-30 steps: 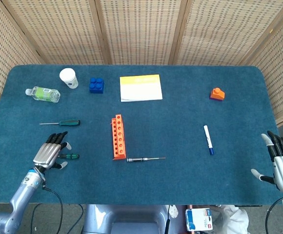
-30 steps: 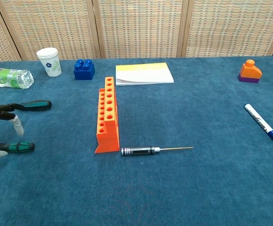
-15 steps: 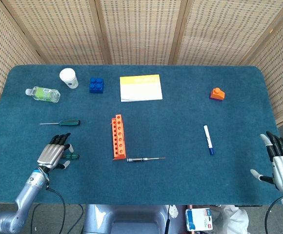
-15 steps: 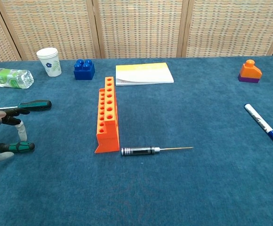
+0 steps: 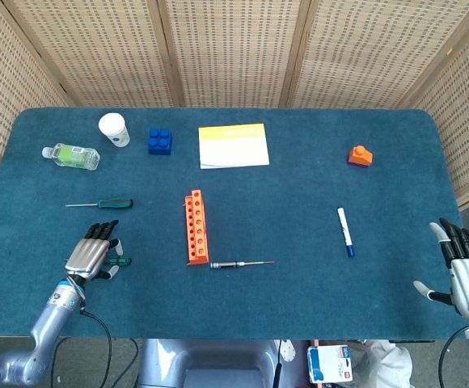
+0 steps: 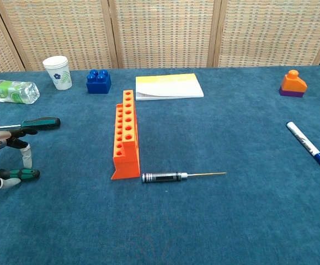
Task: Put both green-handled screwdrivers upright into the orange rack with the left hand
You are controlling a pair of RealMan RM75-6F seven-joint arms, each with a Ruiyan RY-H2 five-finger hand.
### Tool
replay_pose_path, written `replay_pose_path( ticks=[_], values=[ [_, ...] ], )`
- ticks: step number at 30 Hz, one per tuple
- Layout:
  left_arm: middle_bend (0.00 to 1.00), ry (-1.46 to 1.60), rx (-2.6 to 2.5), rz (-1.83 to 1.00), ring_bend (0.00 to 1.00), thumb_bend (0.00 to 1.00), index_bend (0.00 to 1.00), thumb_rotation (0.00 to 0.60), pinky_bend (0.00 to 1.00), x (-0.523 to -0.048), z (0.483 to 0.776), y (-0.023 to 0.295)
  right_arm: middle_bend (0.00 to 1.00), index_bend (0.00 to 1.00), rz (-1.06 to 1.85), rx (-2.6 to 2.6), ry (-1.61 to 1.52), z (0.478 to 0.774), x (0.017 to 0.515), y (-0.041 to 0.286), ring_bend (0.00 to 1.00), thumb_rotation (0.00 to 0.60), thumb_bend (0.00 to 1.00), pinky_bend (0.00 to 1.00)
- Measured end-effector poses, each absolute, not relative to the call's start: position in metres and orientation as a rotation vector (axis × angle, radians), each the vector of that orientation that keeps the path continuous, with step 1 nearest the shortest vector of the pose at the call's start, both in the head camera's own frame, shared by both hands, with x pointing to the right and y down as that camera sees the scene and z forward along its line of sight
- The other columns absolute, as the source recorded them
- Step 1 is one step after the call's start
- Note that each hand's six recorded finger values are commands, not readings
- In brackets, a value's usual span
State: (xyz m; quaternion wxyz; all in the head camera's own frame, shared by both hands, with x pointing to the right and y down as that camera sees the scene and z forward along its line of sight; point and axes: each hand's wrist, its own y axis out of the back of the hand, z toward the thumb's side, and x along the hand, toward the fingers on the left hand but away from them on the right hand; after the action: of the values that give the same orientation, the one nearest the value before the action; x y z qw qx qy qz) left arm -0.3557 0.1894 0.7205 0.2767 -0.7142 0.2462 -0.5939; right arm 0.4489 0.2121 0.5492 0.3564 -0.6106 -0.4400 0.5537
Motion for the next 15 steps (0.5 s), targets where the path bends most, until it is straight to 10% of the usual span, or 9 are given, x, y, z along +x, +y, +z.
replay_pose_path(
  ticks=[15],
  values=[
    [0.0, 0.873, -2.05, -1.467, 0.0, 0.41, 0.56, 0.6, 0.0, -0.351, 0.682, 0.173, 0.0, 0.0, 1.418, -1.579, -1.145, 0.548, 0.448, 0.212, 0.0, 0.6, 0.0, 0.0]
  ],
)
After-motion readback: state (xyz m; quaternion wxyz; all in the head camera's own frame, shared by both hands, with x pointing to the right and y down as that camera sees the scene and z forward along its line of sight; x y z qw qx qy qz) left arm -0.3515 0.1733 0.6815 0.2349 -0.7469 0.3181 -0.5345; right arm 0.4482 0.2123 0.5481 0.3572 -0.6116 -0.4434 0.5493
